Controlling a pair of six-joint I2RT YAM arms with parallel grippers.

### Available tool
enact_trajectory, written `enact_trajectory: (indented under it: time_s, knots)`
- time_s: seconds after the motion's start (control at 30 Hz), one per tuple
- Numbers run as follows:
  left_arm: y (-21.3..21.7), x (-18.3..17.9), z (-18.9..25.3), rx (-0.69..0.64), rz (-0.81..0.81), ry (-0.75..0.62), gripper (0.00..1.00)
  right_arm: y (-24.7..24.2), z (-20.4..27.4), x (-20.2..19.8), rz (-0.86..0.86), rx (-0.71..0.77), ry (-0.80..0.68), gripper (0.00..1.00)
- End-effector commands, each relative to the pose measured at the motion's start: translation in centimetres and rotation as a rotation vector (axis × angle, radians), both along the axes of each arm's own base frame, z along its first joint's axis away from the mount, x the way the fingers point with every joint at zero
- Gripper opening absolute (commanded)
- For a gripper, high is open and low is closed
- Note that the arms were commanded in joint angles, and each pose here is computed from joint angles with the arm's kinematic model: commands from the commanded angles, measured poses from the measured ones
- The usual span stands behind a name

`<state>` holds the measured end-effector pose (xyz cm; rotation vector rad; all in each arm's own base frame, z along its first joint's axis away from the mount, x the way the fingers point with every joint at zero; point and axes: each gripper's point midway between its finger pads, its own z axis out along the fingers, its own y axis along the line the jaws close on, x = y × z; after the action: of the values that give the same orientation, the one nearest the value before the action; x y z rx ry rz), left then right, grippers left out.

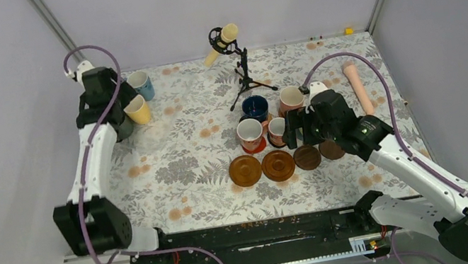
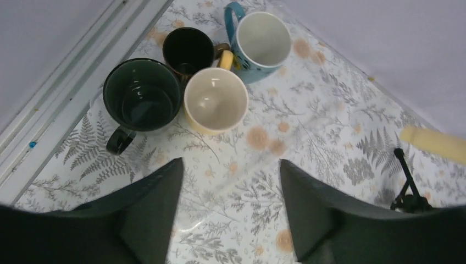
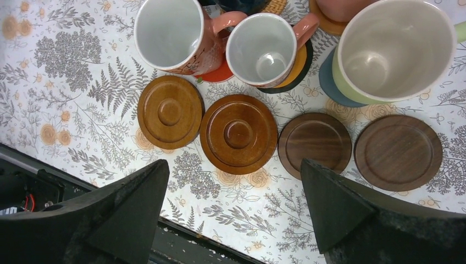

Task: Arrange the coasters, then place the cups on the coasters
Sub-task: Pick up the cup at the corner of the board.

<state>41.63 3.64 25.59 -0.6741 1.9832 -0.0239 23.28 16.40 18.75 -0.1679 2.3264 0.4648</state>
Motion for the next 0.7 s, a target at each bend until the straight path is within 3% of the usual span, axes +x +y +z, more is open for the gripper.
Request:
enact_trajectory:
  time_s: [0.0, 0.1, 0.4, 0.67]
  knots:
    - [3.9, 3.9, -0.7, -0.071, 0.106, -0.015, 0.58, 1.0, 1.4, 0.3, 0.046, 0.055, -0.05, 0.96]
    - [5.9, 6.1, -3.1, -0.09, 0.151, 0.037, 0.57, 1.5, 1.2, -0.1, 0.079, 0.066, -0.033, 0.95]
    - [5.9, 15.5, -4.1, -0.098, -0.043, -0.038, 0.58, 3.2, 0.0, -0.4, 0.137, 0.116, 0.01, 0.9]
    - [6.2, 19.2, -6.0, -0.126, -0.066, -0.055, 0.57, 4.4, -1.7, 0.4, 0.152, 0.099, 0.094, 0.89]
